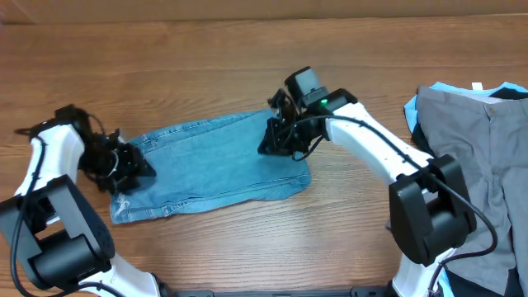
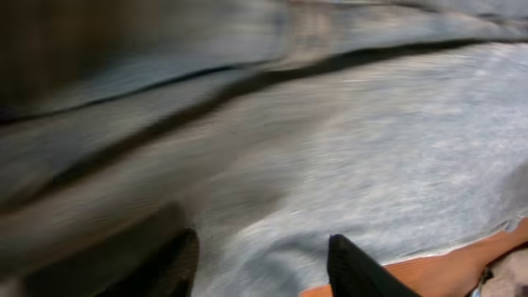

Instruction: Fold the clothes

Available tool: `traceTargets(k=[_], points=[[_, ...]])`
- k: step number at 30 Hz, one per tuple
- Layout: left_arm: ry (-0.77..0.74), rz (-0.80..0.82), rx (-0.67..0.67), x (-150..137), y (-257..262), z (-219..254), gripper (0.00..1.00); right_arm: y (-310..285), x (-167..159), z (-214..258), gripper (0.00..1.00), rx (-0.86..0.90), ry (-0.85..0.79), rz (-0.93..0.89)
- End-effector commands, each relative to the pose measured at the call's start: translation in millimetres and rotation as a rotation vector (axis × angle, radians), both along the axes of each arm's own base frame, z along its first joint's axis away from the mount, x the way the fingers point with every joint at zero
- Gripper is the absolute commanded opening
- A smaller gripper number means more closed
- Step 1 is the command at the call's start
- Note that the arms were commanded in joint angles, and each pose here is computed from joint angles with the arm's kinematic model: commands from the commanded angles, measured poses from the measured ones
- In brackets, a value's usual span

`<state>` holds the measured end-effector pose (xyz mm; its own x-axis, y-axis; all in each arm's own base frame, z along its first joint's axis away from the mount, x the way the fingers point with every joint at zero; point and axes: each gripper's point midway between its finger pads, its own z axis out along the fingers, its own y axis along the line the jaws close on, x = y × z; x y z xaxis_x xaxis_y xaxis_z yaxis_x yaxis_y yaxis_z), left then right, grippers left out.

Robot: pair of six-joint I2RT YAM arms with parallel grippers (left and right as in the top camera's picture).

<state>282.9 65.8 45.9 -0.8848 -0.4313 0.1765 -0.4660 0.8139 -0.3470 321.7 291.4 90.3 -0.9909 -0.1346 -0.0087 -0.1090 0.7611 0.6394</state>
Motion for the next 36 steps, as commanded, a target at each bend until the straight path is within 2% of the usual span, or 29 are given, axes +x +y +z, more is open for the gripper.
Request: traceTargets(k=[1, 5, 10, 14, 15, 18, 23, 25, 26, 31, 36], points=[[-0.024, 0.031, 0.013, -3, 27, 11, 0.55, -17, -4, -26, 0.09, -0.193, -0.010, -0.065], [-0.032, 0.068, 0.038, -5, 47, 18, 0.56, -37, -8, -50, 0.10, -0.331, 0.025, -0.132], [-0.071, 0.047, 0.014, 4, 38, 19, 0.50, -57, 0, -80, 0.09, -0.405, 0.082, -0.207], [-0.132, 0.005, -0.039, 17, 23, 28, 0.55, -72, 3, -110, 0.08, -0.455, 0.131, -0.230], [-0.139, 0.004, -0.046, 19, 22, 31, 0.57, -78, 4, -117, 0.04, -0.476, 0.141, -0.239], [-0.164, -0.013, -0.065, 25, 22, 48, 0.60, -104, 6, -130, 0.04, -0.535, 0.226, -0.368], [-0.193, -0.052, -0.037, 32, 29, 77, 0.67, -149, 28, -128, 0.04, -0.528, 0.268, -0.497], [-0.198, -0.056, -0.029, 33, 30, 79, 0.79, -161, 32, -125, 0.04, -0.508, 0.278, -0.506], [-0.197, -0.056, -0.029, 33, 30, 79, 0.81, -165, 33, -124, 0.04, -0.499, 0.280, -0.501], [-0.180, -0.078, -0.045, 26, 25, 73, 0.84, -170, 38, -110, 0.04, -0.447, 0.242, -0.412], [-0.142, -0.085, -0.083, 16, 13, 58, 0.82, -157, 35, -85, 0.04, -0.415, 0.179, -0.308]])
